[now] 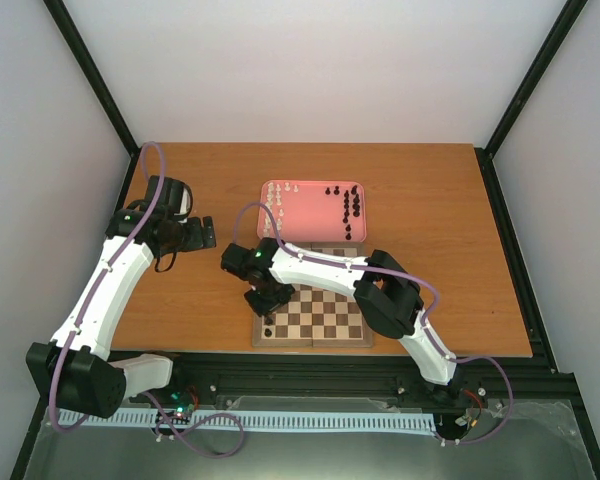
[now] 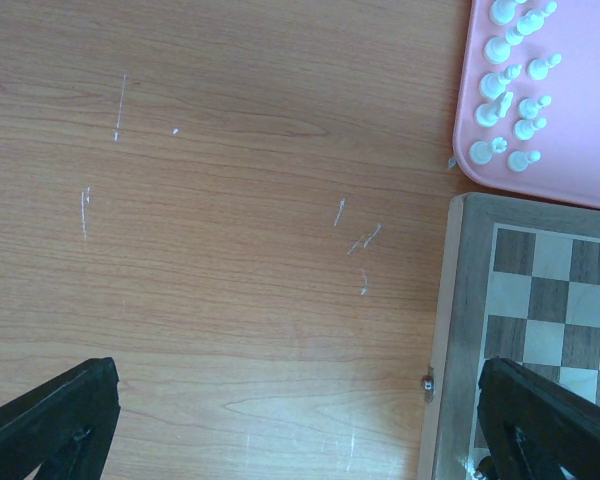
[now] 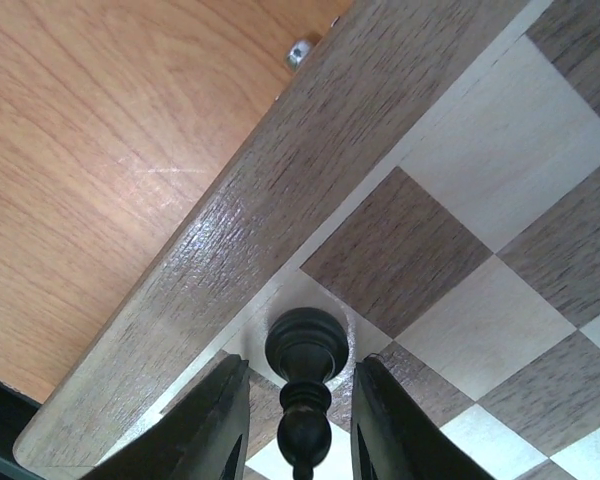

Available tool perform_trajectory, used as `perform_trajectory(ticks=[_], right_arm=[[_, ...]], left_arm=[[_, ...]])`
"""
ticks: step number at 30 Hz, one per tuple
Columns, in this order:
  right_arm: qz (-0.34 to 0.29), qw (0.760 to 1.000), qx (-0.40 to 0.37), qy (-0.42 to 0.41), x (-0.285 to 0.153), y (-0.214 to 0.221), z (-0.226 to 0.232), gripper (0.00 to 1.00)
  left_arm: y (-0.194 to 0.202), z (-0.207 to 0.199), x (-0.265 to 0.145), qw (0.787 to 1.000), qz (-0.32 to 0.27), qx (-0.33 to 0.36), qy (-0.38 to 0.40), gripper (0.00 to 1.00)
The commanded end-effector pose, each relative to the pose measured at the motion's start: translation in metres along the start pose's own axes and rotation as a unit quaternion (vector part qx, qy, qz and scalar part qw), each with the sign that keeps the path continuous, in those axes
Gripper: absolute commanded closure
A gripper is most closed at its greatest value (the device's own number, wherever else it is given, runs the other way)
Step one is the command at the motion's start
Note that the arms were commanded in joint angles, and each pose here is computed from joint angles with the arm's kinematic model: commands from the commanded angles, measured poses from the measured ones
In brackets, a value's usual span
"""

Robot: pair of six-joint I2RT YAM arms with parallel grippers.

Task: Set up the chess pieces on the board
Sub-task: Place the chess piece on the chessboard.

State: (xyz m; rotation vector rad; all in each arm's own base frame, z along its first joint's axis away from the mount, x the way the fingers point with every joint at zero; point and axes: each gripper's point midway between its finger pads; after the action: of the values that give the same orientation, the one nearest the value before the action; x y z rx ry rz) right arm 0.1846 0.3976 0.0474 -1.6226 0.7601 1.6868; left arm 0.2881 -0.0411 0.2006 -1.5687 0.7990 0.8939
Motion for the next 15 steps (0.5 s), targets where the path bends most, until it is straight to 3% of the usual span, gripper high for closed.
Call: perform_trajectory(ticks=[1, 11, 15], right_arm=[[-0.04, 0.999, -0.006, -0.003, -0.027, -0.009, 0.006, 0.7], [-0.082, 0.996, 0.008, 0.028, -0.048, -0.041, -0.003, 0.68], [-0.119, 0.992, 0.023, 0.032, -0.078, -0.059, -0.015, 0.66]], left_arm=[[-0.006, 0.0, -0.005, 1.0, -0.016, 0.007, 0.002, 0.0], [-0.008, -0.001, -0.005, 1.0, -0.016, 0.006, 0.004, 0.0], [-0.009, -0.001, -0.007, 1.0, -0.017, 0.006, 0.004, 0.0]])
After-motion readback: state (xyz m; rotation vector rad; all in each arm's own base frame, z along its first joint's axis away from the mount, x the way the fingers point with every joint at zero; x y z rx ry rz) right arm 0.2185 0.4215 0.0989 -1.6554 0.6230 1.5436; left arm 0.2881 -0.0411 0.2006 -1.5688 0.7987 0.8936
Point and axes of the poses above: each gripper's point midway between its finger pads, its own x axis out along the fingers, its own z axis along the line the jaws close on, y = z × x, and after that the axes turned 2 degrees about x, right-handed
